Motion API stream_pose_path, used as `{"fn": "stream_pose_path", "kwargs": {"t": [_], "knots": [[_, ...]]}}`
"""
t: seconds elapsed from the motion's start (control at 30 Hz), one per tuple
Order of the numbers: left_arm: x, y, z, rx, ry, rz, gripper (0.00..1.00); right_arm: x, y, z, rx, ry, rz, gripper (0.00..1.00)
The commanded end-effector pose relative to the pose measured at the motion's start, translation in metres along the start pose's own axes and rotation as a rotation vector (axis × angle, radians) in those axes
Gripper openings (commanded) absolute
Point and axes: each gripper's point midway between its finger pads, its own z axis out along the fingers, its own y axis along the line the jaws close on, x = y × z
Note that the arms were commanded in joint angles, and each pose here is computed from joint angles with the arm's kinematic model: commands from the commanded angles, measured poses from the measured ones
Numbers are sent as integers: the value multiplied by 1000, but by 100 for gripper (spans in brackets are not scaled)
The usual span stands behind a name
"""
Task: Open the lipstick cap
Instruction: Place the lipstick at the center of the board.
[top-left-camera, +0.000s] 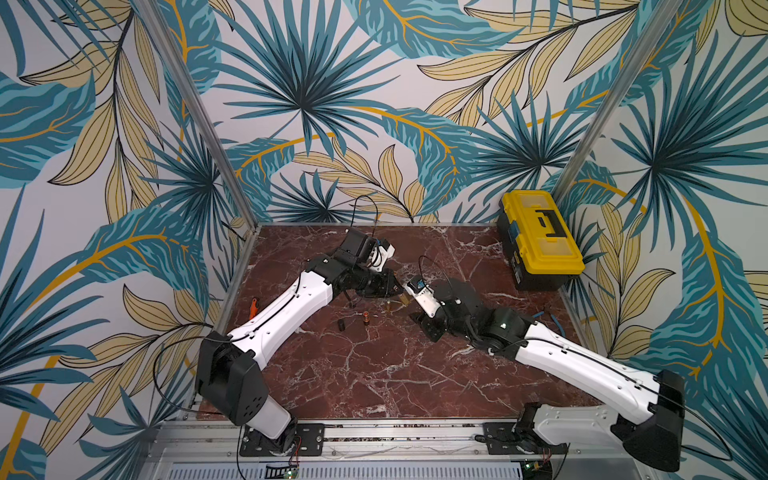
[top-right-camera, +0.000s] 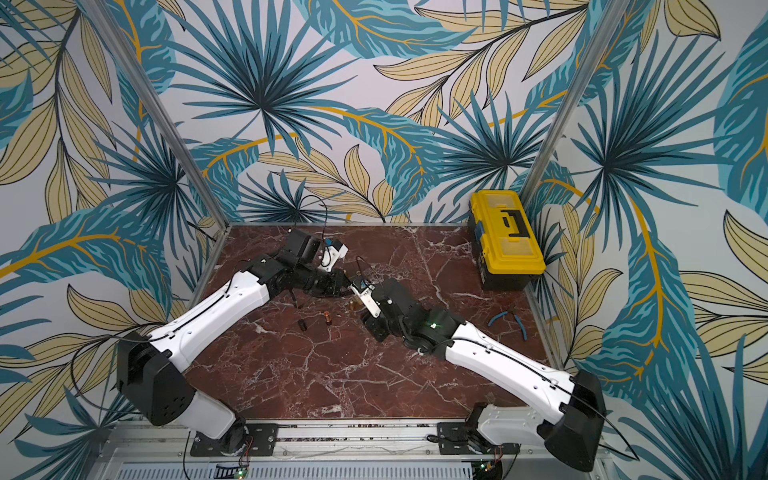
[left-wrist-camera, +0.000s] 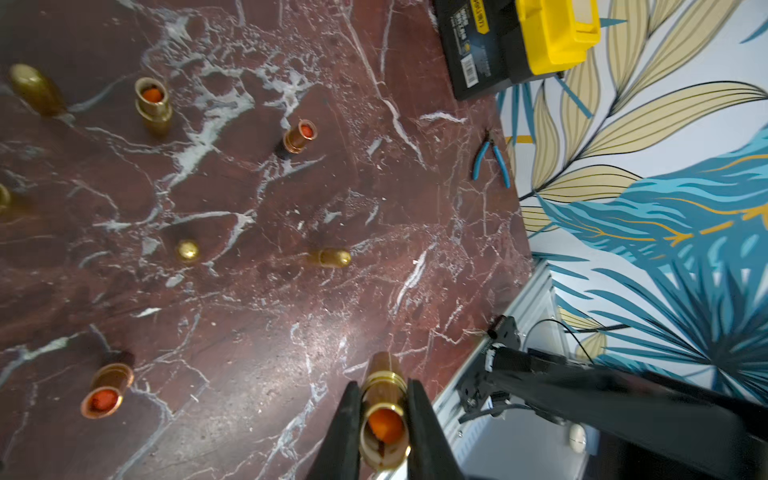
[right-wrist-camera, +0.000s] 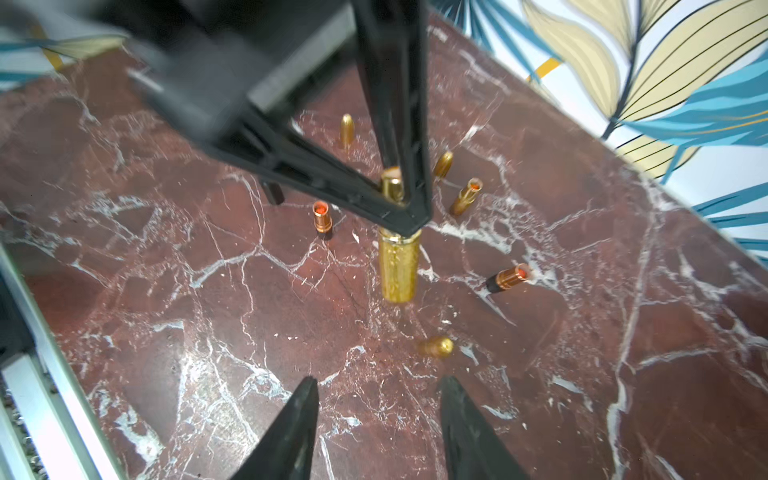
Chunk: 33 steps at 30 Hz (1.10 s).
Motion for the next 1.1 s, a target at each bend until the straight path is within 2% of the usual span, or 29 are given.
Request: {"fn": "stream_pose_path", "kwargs": {"t": [0.0,0.17,0.47,0.83,1.07], "knots": [[-8,21,17,-133,-19,64,16,7,-9,-22,32,-9,13,51],[-5,42,44,-261,1,89,16,5,-15,-38,51,-41,28,51],[-1,64,75,-429,18,164,16,7,-15,-27,62,-33,46,51],[12,88,100,-511,67,206,16,12,-18,-22,87,-30,43,51],[30,93,110,-510,75,210,15,15,-18,-17,89,-8,28,51]]}}
